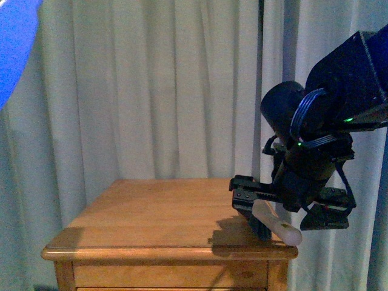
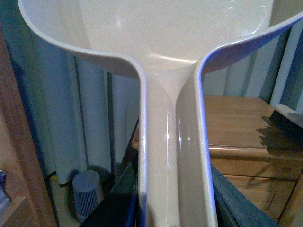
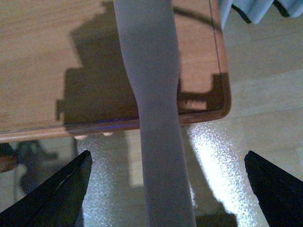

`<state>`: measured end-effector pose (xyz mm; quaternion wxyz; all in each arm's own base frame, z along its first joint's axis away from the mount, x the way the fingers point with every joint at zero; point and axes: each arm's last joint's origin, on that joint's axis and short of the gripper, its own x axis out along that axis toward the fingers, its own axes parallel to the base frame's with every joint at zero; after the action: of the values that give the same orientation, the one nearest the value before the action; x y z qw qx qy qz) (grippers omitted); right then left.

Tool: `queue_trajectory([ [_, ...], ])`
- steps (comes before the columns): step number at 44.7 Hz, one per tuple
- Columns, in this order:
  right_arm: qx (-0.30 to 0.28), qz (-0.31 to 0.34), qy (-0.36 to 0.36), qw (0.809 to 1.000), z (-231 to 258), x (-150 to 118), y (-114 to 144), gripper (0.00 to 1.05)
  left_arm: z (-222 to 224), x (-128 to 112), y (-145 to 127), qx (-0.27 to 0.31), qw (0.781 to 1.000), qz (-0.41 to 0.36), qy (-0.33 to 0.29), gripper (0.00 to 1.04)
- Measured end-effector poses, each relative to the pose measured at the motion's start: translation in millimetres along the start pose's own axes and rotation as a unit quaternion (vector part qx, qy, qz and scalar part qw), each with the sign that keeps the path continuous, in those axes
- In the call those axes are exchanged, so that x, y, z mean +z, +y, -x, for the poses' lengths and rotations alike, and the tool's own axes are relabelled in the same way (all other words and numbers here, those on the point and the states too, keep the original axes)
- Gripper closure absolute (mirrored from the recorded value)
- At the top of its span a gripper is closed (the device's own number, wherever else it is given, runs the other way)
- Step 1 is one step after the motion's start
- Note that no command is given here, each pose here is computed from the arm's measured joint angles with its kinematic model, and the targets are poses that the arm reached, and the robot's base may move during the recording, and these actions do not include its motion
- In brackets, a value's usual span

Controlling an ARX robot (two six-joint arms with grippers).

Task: Clean up trash

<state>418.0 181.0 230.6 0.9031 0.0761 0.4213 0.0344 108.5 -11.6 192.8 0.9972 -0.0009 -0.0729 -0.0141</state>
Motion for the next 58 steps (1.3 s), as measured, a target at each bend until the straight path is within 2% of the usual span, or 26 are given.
queue_trajectory([
  [11,-0.001,-0.010,0.017,1.000,-19,-5,5,0.08,0,0,0,0.000,1.000,0.000,0.000,0.78],
  [22,0.001,-0.008,0.018,1.000,-21,-4,8,0.43,0,0,0,0.000,1.000,0.000,0.000,0.78],
  [30,0.003,-0.009,0.019,1.000,-22,-4,7,0.76,0,0,0,0.000,1.000,0.000,0.000,0.78],
  [33,0.007,-0.009,0.019,1.000,-22,-4,7,0.83,0,0,0,0.000,1.000,0.000,0.000,0.78],
  [41,0.013,-0.007,0.016,1.000,-16,-9,3,0.84,0,0,0,0.000,1.000,0.000,0.000,0.78],
  [45,0.016,0.007,-0.013,1.000,-2,-12,-1,0.84,0,0,0,0.000,1.000,0.000,0.000,0.78],
  [49,0.022,0.035,-0.080,0.996,27,-13,-7,0.84,0,0,0,0.000,1.000,0.001,0.000,0.78],
  [58,0.049,0.071,-0.232,0.969,113,-22,-29,0.84,0,0,0,0.000,1.000,0.001,0.000,0.78],
])
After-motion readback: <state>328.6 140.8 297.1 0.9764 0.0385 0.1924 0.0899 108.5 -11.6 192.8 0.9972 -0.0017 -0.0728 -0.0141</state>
